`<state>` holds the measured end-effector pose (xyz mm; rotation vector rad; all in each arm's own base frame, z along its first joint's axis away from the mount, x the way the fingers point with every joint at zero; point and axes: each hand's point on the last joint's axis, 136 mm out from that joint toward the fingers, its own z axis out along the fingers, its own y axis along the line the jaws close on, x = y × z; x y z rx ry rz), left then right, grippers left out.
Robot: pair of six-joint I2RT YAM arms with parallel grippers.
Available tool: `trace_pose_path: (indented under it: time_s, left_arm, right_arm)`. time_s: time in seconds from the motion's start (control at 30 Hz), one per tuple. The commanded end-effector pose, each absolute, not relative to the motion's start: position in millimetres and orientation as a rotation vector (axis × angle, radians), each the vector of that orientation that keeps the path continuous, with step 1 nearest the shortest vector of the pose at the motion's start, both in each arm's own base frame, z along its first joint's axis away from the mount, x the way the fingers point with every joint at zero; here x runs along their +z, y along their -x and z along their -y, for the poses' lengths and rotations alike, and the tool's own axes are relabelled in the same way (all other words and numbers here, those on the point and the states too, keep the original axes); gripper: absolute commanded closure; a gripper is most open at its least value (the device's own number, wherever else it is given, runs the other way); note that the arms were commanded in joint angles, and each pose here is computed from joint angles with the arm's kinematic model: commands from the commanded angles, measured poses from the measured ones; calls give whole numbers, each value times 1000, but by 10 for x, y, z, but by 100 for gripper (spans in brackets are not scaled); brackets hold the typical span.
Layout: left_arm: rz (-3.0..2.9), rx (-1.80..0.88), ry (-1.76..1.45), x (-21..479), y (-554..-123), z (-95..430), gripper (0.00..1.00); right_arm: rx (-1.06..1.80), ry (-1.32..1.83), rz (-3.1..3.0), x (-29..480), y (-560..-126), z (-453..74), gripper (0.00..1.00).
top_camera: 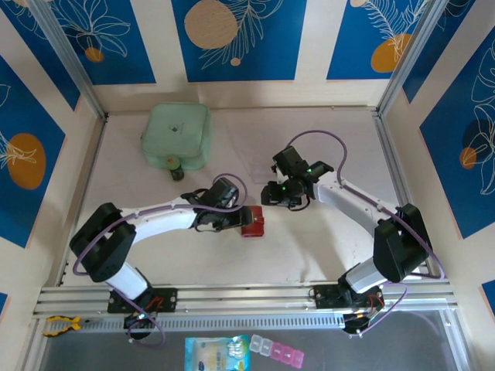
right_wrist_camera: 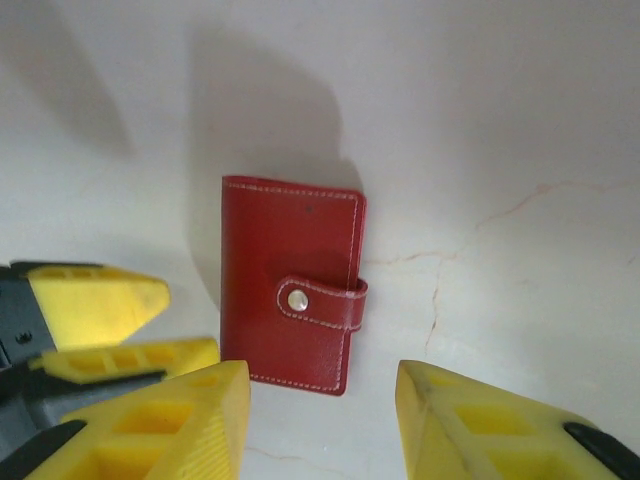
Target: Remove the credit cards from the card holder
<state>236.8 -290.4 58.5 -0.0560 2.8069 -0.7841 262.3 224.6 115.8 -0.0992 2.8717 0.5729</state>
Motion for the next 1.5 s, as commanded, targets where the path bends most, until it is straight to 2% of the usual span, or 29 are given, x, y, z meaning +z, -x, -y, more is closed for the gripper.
trace_pose_path:
  time_s: [0.0,0.1,0.33,0.4,0.6,0.83,1.17,1.47]
  left_arm:
    - [-2723,-985,108,708,-2447,2999,41]
    - [-2713,-1079,154,629,-2426,2983,52]
    - [-2695,-1184,243,523,-2394,2890,63]
    - [-2688,-1198,237,531,-2393,2888,69]
    - [-2670,-1235,241,557,-2427,2904,73]
    - [-2669,-1282,215,572,-2464,2993,86]
    - [-2703,-1326,216,497,-2472,3090,91]
    - [-2763,-1274,243,356,-2441,3052,92]
  right_arm:
    - [481,78,-2959,1026,-2475,-2271,59]
    - [448,95,-3005,912,-2397,-2367,61]
    - [348,141,-3081,745,-2335,-2515,63]
    - [325,146,-3090,715,-2363,-2539,64]
    - [303,151,-3122,607,-2402,-2622,65]
    - [266,167,-3146,494,-2439,-2648,65]
    - [195,160,-3170,319,-2471,-2595,60]
    - [190,131,-3195,216,-2425,-2558,63]
